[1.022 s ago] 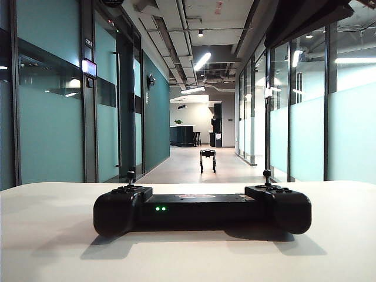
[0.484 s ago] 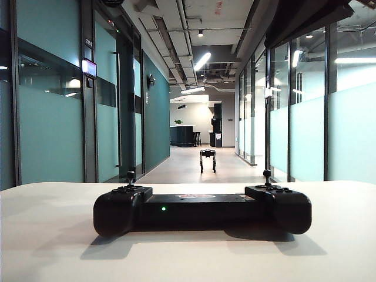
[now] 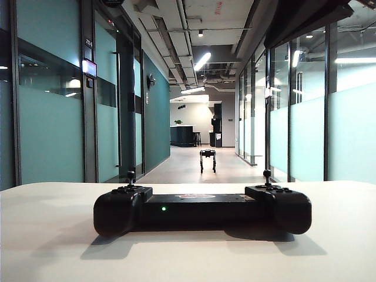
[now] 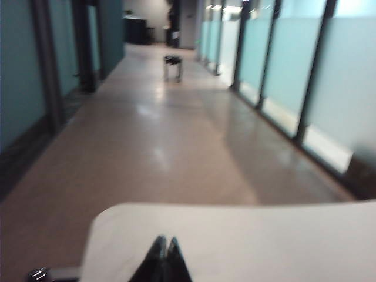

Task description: Push the left joystick on the remote control sitting on the white table forward to make the robot dog walk in a straight line until it approaches the door.

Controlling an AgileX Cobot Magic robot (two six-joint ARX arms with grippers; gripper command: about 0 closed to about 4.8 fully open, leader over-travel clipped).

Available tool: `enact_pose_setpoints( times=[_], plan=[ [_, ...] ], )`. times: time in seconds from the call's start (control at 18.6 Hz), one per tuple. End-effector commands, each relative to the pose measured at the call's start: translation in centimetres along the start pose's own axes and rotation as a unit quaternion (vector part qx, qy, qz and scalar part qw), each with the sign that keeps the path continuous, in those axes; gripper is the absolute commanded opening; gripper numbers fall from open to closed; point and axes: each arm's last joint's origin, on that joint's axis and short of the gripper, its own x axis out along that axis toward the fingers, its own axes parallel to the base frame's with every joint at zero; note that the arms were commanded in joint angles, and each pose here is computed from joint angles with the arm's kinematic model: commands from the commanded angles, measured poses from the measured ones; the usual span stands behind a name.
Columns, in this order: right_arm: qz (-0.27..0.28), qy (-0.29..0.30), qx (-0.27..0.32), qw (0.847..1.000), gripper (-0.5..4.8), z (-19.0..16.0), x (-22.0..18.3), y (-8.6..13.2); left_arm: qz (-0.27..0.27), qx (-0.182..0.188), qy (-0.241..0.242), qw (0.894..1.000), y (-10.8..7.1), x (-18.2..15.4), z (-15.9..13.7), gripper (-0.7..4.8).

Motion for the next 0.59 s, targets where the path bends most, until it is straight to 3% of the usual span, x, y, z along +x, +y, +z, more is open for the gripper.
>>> enact_pose_setpoints(
  times=[0.05, 0.38, 0.59],
  plan=[
    [0.001, -0.012, 0.000, 1.000, 0.00, 0.3, -0.1, 0.0, 0.023, 0.015, 0.005, 1.000, 0.7, 0.1, -0.7, -0.05],
    [0.001, -0.012, 0.000, 1.000, 0.00, 0.3, -0.1, 0.0, 0.044, 0.015, 0.028, 0.999, 0.7, 0.3, -2.2, -0.06],
    [0.001, -0.012, 0.000, 1.000, 0.00, 0.3, -0.1, 0.0, 0.019, 0.013, 0.030, 0.999, 0.2, 0.3, -2.3, -0.04]
  ],
)
